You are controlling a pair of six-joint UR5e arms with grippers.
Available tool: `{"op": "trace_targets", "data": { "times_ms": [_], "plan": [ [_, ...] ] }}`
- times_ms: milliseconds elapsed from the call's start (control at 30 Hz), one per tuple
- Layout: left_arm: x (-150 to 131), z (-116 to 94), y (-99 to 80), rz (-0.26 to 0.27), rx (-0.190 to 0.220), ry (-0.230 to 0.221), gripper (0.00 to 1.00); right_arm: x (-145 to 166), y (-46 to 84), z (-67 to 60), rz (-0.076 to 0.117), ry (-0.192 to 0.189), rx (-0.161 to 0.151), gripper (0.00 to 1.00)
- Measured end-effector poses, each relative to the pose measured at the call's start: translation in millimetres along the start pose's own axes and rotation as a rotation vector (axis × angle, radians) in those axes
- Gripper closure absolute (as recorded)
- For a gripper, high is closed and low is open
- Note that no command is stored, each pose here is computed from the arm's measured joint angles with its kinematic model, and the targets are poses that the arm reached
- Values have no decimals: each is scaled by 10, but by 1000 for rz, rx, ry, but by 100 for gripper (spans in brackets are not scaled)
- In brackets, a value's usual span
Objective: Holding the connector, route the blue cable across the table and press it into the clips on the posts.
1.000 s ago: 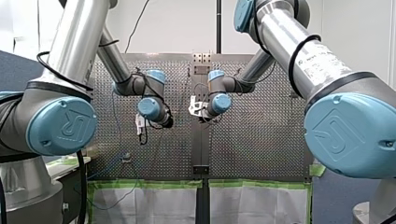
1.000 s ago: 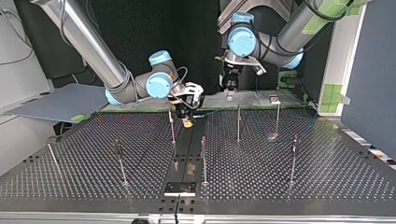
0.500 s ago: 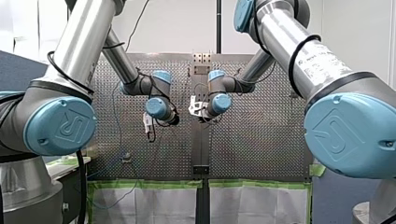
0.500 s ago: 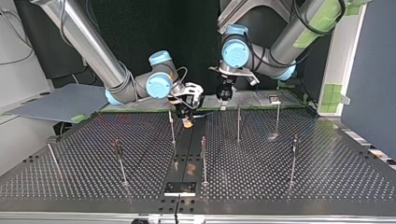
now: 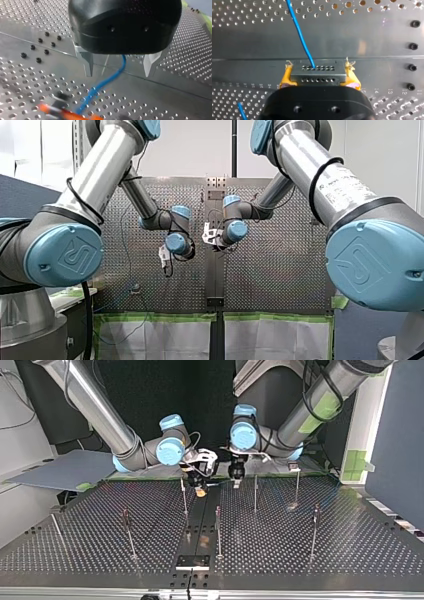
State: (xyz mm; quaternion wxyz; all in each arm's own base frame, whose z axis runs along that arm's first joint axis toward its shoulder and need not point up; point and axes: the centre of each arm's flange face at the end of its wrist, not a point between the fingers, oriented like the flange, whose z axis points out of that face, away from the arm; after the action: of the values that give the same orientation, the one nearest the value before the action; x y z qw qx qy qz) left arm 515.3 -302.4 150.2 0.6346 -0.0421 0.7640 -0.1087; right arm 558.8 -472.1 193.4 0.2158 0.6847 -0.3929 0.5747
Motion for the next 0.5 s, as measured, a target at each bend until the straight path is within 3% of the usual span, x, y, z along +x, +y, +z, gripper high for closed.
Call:
{"op": "trace_targets", "data": {
  "times_ms": [267,300,333,367,400,433,467,500],
  "plan": [
    [256,106,87,-7,-21,30,0,0,15,5,0,1,-2,100],
    [267,105,87,-8,-23,30,6,0,18,6,0,1,-3,100],
    [271,104,87,-9,-25,30,19,0,21,7,0,1,-3,100],
    [274,103,85,-10,-26,30,19,0,22,7,0,1,-3,100],
    [275,101,82,-11,-28,29,40,2,24,8,1,2,-4,100],
    [274,100,79,-11,-28,28,54,2,29,8,1,2,-4,100],
    [274,99,75,-12,-29,26,54,3,31,9,1,2,-4,100],
    [274,99,70,-12,-28,25,68,3,33,9,1,2,-5,100]
  ]
}}
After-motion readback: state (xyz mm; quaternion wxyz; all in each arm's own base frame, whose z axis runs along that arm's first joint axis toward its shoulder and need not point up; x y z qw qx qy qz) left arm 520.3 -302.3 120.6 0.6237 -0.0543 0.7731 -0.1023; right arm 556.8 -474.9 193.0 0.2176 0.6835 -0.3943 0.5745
